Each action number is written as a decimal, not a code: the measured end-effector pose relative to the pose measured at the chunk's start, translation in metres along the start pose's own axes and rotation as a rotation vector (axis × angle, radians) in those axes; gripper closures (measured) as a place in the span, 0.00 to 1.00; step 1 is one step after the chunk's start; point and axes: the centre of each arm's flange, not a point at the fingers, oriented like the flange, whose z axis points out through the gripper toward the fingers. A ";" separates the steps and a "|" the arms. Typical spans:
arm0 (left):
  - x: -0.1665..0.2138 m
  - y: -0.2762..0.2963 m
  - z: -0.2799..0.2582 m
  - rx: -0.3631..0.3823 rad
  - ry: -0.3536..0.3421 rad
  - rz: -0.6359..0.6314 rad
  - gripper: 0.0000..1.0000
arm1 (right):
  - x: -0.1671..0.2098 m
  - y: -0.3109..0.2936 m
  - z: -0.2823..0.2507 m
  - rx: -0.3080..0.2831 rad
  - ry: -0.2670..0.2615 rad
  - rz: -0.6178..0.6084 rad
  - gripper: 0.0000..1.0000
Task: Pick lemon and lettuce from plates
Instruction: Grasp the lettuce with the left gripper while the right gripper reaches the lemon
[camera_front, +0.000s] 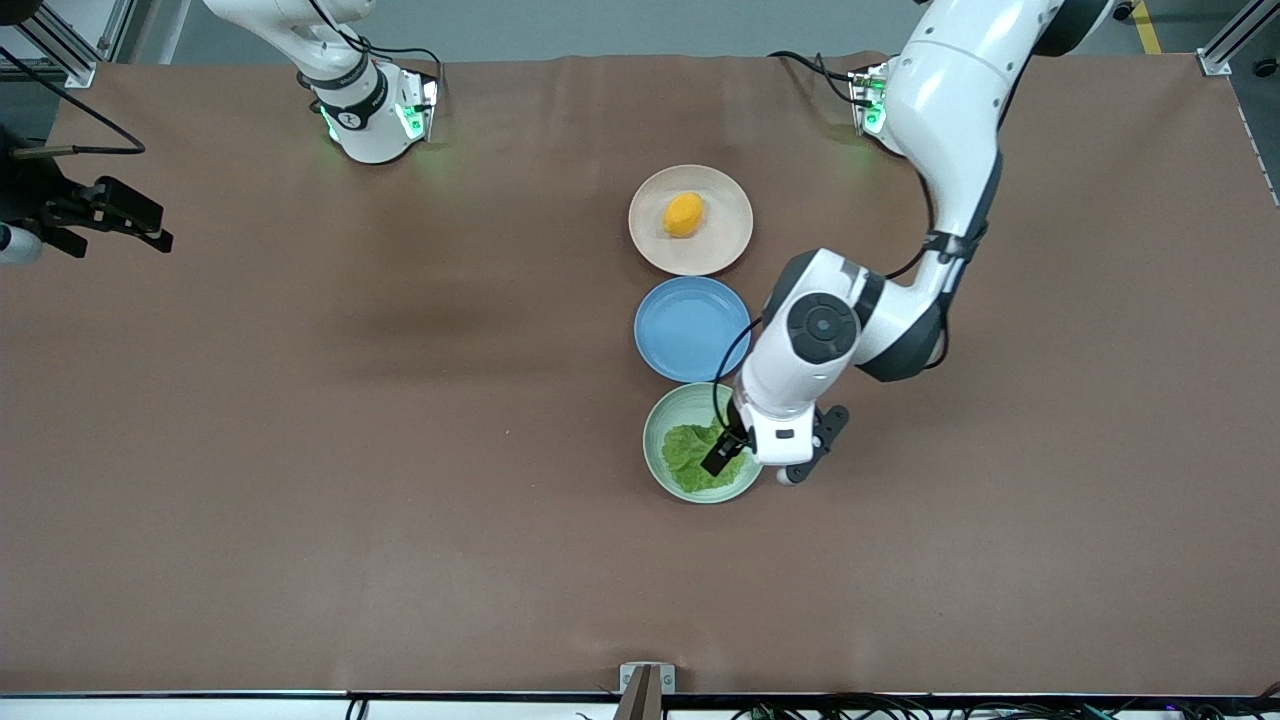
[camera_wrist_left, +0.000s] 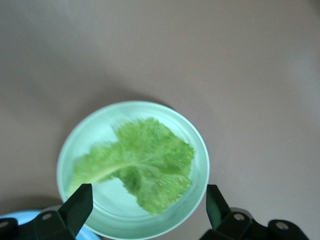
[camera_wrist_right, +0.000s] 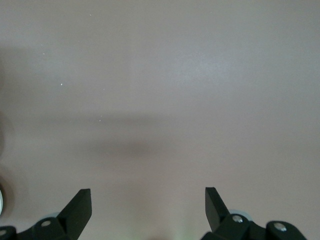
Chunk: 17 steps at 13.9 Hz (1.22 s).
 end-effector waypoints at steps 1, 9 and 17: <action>-0.007 -0.001 0.012 0.002 -0.002 -0.019 0.00 | 0.001 0.000 0.002 0.001 -0.006 -0.001 0.00; -0.020 -0.014 0.076 0.035 -0.011 -0.038 0.00 | 0.026 -0.073 0.059 0.019 -0.131 0.046 0.00; -0.032 -0.016 0.094 0.023 -0.013 -0.024 0.03 | -0.051 -0.320 0.107 0.047 -0.157 0.396 0.00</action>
